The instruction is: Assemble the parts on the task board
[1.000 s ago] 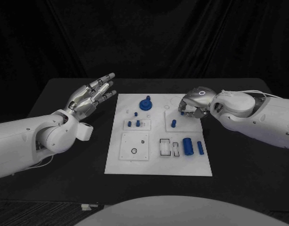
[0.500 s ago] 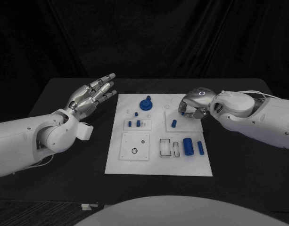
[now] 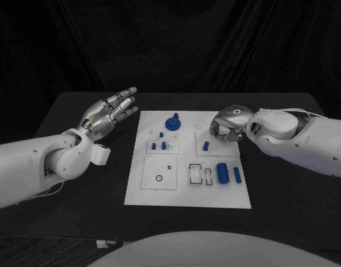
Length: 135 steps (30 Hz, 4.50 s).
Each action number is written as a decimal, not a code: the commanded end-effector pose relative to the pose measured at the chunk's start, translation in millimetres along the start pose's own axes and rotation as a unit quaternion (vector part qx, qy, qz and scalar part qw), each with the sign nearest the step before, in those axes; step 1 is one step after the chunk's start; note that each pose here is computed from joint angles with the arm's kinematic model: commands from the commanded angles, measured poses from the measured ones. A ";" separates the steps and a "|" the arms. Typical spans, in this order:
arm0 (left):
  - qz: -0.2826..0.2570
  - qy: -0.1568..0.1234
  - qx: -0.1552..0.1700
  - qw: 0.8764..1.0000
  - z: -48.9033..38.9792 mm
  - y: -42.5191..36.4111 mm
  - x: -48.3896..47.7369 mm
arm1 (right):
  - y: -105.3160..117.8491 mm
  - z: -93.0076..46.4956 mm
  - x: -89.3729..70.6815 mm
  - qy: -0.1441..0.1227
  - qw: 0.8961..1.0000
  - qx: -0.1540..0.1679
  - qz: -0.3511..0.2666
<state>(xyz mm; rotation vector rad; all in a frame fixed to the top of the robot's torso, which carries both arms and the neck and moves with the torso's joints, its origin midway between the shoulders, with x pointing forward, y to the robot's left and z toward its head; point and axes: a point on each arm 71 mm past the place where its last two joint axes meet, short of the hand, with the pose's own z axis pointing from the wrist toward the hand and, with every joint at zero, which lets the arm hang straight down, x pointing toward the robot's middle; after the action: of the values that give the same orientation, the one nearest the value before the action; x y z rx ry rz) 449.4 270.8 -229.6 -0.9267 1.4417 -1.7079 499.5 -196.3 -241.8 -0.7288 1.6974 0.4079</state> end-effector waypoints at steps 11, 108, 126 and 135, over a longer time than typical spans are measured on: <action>-0.006 0.007 0.103 0.995 -1.2 -14.2 1.9 | -1.9 -3.2 0.3 -0.022 1.000 0.011 0.002; 0.007 -0.003 0.127 0.992 4.9 -15.2 14.7 | 169.5 25.8 -41.4 -0.022 0.986 -0.164 -0.010; 0.001 0.004 0.134 0.991 5.4 -15.9 15.5 | 174.3 26.2 -30.6 -0.011 0.986 -0.168 -0.003; -0.002 0.006 0.133 0.991 5.8 -15.4 15.2 | 175.0 28.3 -27.5 -0.006 0.986 -0.167 -0.003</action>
<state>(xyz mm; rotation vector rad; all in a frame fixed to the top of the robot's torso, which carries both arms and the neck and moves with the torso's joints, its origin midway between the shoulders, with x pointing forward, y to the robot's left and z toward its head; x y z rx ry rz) 449.7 255.3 -230.4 -0.9182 1.4381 -1.6995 408.8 -42.1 -241.0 -0.9634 1.6353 0.7081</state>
